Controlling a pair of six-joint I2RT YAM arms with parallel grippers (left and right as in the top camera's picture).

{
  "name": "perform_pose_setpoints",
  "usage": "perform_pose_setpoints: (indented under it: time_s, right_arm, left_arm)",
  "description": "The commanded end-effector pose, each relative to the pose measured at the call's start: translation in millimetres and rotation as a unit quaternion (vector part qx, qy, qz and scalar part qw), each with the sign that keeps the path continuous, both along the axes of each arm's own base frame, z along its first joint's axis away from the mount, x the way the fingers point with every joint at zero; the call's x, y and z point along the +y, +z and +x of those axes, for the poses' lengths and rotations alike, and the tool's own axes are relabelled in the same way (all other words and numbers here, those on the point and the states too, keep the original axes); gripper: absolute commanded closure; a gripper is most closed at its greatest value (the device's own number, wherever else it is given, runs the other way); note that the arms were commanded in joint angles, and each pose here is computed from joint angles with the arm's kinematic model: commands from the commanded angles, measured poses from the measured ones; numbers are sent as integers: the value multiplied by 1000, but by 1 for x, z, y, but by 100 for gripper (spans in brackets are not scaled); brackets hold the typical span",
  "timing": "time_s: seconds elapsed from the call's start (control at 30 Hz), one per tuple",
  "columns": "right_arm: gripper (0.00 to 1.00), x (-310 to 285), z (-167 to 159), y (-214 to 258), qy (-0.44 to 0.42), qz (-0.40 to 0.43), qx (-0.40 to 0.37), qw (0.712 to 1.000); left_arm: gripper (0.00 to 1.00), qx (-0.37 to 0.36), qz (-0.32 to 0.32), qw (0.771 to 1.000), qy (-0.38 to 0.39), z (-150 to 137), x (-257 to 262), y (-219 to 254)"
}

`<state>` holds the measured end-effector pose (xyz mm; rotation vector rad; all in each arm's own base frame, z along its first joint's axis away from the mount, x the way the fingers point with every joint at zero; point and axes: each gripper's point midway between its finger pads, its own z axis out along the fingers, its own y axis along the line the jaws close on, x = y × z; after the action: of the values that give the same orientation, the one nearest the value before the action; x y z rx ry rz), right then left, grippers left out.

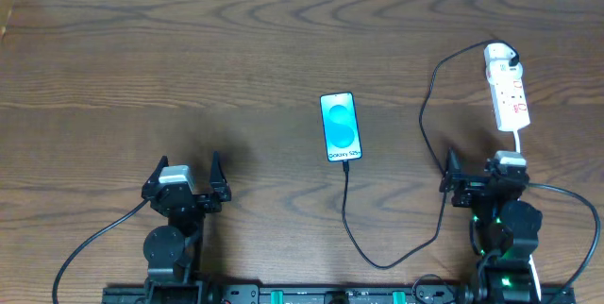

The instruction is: Plug charger to phone and switch on socket

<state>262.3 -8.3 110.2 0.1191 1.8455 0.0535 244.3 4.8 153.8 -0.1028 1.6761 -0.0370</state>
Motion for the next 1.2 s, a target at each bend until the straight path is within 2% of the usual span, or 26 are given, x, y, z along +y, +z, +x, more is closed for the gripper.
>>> perform_pose_setpoints:
  time_s: [0.0, 0.2, 0.43, 0.73, 0.9, 1.17]
  right_arm:
    - [1, -8, -3, 9, -29, -10, -18, 999]
    - [1, -10, -13, 12, -35, -14, -25, 999]
    - [1, -10, -17, 49, -30, -48, -105, 993]
    - [1, -11, -17, 48, -32, -51, -102, 993]
    - [1, 5, -16, 46, 25, -100, -99, 990]
    - [1, 0, -16, 46, 13, -102, -97, 990]
  left_arm:
    - [7, 25, 4, 1000, 5, -1, 2, -18]
    - [7, 25, 4, 1000, 5, -1, 2, -18]
    - [7, 25, 4, 1000, 5, -1, 2, -18]
    - [7, 25, 4, 1000, 5, -1, 2, -18]
    - [7, 25, 4, 1000, 5, -1, 2, -18]
    - [7, 25, 4, 1000, 5, -1, 2, -18]
